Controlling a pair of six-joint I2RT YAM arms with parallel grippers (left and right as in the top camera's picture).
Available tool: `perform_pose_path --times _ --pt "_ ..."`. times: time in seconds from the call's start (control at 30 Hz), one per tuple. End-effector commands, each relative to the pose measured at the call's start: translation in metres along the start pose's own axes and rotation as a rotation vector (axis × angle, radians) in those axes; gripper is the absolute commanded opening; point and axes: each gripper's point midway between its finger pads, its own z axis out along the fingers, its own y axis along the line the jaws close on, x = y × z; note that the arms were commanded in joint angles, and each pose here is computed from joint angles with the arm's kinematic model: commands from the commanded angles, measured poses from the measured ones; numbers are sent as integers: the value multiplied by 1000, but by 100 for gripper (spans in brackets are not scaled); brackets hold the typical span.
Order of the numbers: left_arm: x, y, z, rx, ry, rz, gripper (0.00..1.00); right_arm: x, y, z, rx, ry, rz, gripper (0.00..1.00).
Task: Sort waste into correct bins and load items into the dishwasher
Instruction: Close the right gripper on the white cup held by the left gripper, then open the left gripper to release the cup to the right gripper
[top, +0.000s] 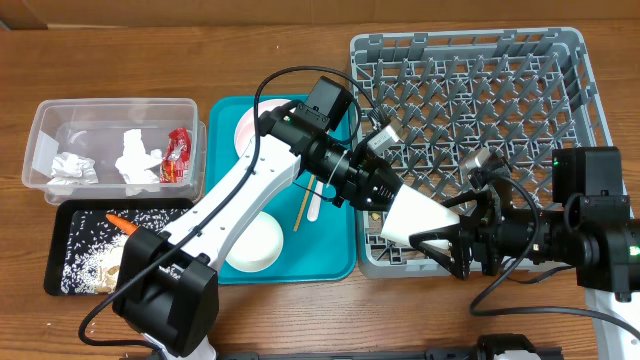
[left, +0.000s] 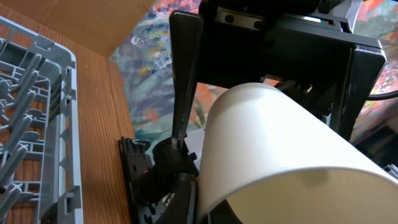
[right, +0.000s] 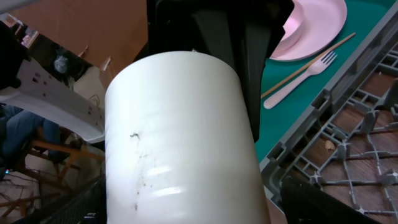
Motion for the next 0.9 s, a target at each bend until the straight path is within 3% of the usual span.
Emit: perform_pose_path --times 0.0,0.33,0.87 --pt "-11 -11 -3 13 -14 35 4 -2 3 -2 8 -2 -24 85" --pt "-11 -11 -3 13 -14 34 4 -2 3 -2 8 -2 -23 71" --pt "-10 -11 -2 15 -12 26 7 -14 -2 -3 25 -41 -81 61"
